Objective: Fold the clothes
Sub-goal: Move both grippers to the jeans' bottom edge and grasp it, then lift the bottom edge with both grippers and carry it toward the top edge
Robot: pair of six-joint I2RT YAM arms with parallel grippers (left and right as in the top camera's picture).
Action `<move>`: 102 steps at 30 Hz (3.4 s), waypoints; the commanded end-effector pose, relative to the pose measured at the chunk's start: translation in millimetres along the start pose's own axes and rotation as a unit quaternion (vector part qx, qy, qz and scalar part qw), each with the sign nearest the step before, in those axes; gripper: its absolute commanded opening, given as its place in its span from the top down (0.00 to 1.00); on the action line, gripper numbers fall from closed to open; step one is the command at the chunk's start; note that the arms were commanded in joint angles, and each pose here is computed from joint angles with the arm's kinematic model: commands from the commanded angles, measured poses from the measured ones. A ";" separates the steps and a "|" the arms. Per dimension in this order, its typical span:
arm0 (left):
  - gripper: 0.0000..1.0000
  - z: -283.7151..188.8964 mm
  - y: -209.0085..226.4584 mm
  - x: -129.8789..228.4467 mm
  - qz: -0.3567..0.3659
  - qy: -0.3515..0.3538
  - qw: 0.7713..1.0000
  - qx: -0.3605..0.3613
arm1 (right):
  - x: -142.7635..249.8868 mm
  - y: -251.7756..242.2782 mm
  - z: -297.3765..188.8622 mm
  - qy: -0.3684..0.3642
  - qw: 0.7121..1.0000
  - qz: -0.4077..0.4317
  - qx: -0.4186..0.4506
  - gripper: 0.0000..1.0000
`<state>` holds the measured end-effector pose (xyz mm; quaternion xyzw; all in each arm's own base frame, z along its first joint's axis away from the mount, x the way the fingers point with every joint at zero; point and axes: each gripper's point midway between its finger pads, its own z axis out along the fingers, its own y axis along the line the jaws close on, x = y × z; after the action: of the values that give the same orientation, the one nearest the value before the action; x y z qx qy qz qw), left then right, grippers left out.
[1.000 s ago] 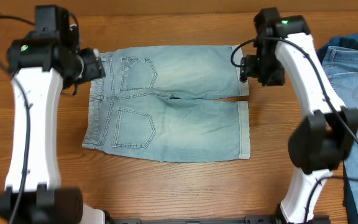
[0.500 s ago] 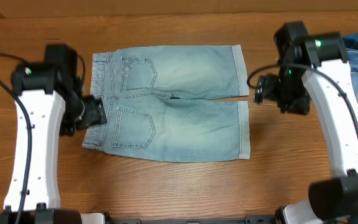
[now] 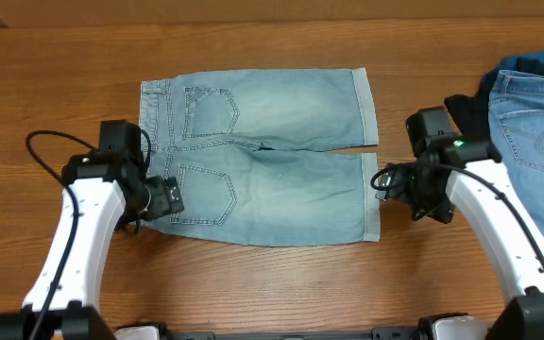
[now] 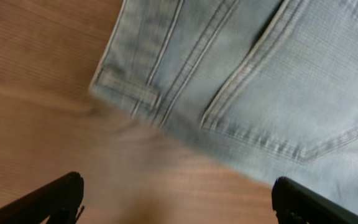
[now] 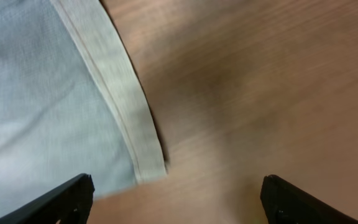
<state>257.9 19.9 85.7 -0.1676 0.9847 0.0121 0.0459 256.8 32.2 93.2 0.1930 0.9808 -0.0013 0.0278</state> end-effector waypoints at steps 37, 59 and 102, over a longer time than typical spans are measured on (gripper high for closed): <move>0.00 87.4 27.6 -6.0 -0.018 -0.004 1.000 0.011 | -10.2 17.2 91.5 -0.098 0.992 -0.007 -0.081 0.05; 0.00 90.4 11.7 -13.1 -0.018 -0.022 0.998 0.055 | 54.4 29.9 133.7 -0.003 1.000 -0.031 -0.002 0.31; 0.96 34.4 9.9 -35.0 -0.043 0.003 0.998 0.051 | 16.1 82.9 35.5 0.026 0.995 -0.091 -0.043 0.96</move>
<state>270.6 39.0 31.6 -0.1940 0.9800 -0.0343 0.0296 252.9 109.8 36.1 0.1054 0.9934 0.0384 -0.0225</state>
